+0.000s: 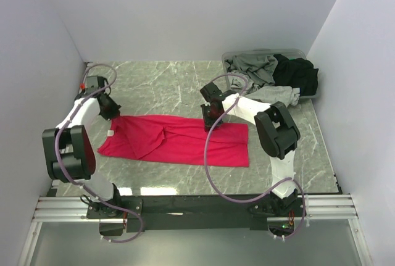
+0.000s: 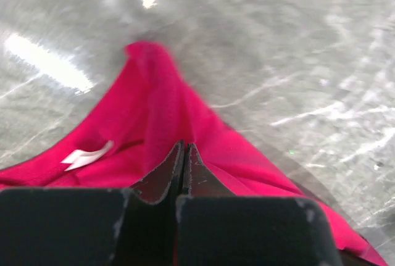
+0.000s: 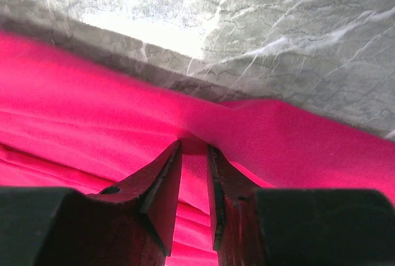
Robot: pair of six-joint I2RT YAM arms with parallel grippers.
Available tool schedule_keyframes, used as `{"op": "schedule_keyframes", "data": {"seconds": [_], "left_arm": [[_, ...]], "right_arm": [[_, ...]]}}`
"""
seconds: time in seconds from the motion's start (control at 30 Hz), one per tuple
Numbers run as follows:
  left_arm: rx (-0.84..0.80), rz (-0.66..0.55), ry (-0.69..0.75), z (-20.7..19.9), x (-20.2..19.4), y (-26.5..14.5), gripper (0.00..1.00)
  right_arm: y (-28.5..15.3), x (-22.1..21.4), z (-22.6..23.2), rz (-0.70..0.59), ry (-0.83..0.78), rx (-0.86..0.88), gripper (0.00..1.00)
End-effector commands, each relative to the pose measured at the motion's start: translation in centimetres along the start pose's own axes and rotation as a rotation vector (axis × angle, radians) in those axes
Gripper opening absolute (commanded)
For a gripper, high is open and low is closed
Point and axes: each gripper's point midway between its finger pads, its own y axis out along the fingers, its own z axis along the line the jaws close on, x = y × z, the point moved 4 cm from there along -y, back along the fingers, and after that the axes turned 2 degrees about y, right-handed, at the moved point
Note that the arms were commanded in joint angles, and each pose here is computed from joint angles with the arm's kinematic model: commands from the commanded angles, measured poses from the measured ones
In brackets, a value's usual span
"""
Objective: Fold and stack the t-shirts
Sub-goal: Fold the tshirt
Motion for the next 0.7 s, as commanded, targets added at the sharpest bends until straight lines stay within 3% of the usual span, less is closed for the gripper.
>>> {"op": "schedule_keyframes", "data": {"seconds": [0.0,0.2,0.37,0.67], "left_arm": [[-0.036,0.037,-0.088,1.2,-1.0,0.9,0.0],[0.005,0.064,-0.132,2.6,-2.3,1.1,0.04],[0.041,0.055,-0.156,3.6,-2.3,0.6,0.21],[0.051,-0.019,-0.197,5.6,-0.3,-0.4,0.43]], "right_arm": [[2.9,-2.4,-3.4,0.109,0.018,-0.142,0.31],[3.2,-2.5,-3.5,0.13,0.018,-0.153,0.31],[3.4,-2.7,-3.7,0.14,0.019,-0.17,0.31],[3.3,-2.5,-3.7,0.13,0.021,-0.175,0.31]]}}
